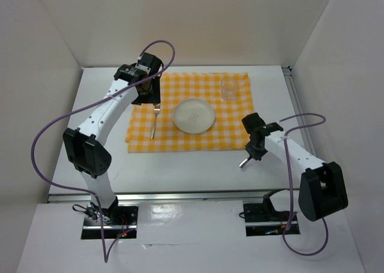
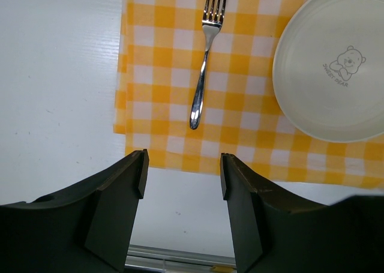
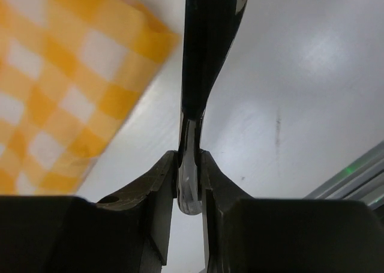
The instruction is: Set the dinner table for one person
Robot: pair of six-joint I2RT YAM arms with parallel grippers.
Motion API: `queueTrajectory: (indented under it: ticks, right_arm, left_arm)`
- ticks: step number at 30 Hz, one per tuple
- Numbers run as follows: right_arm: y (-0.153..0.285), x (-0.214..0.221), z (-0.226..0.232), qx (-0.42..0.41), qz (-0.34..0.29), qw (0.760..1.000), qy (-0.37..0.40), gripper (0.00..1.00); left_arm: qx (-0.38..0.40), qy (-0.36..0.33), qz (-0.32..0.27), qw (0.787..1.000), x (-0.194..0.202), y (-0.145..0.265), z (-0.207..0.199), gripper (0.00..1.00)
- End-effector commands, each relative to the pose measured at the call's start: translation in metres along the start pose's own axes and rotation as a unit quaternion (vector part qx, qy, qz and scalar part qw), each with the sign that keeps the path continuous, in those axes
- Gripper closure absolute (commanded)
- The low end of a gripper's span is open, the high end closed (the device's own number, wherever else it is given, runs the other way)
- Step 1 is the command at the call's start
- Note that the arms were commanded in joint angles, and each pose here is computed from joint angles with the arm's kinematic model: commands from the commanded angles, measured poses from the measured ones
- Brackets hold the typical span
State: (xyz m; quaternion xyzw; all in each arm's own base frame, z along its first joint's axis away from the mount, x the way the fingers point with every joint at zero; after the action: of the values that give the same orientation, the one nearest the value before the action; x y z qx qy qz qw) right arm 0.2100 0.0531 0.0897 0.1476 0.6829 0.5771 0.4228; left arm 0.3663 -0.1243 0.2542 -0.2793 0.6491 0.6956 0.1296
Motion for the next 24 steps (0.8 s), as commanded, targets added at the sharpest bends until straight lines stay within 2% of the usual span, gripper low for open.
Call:
queueTrajectory:
  ticks: [1,4,8,10,11,12,19,24]
  right_arm:
    - [0.020,-0.029,0.024,-0.012,-0.075,0.995,0.069,1.00]
    - [0.031,-0.042,0.055,-0.049,-0.105,0.982,0.148,1.00]
    - [0.033,-0.050,0.094,-0.088,-0.103,0.959,0.250,1.00]
    - [0.037,-0.056,0.118,-0.121,-0.104,0.936,0.314,1.00]
    - [0.025,-0.053,0.124,-0.105,-0.091,0.933,0.333,1.00]
    - [0.023,-0.053,0.130,-0.112,-0.085,0.917,0.373,1.00]
    - [0.005,-0.063,0.172,-0.118,-0.086,0.880,0.451,1.00]
    - [-0.019,-0.066,0.186,-0.102,-0.063,0.875,0.470,1.00]
  left_arm:
    - [0.022,0.020,-0.031,0.999,-0.011,0.023,-0.001,0.32]
    - [0.020,0.019,-0.027,0.999,-0.010,0.020,-0.002,0.32]
    - [0.018,0.017,-0.024,0.999,-0.009,0.019,-0.002,0.32]
    - [0.011,0.016,-0.022,1.000,-0.008,0.019,0.000,0.32]
    - [0.011,0.016,-0.022,1.000,-0.008,0.019,0.000,0.32]
    - [0.007,0.016,-0.024,1.000,-0.009,0.018,0.002,0.32]
    - [-0.010,0.013,-0.024,1.000,-0.007,0.016,0.006,0.32]
    - [-0.014,0.013,-0.027,0.999,-0.007,0.020,0.010,0.32]
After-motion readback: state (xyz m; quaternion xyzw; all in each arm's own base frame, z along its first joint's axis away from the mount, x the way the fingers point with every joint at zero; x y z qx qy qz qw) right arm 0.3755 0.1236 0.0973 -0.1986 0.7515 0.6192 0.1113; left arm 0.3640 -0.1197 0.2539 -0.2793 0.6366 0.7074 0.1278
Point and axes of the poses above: each gripper's point midway between its finger pads, its own y axis back along the fingers, its own z axis along the line the jaws close on, x = y × z, the point moved 4 cm from there along y, back along the fingers, and after that the axes turned 6 degrees about y, right-handed, at the moved point
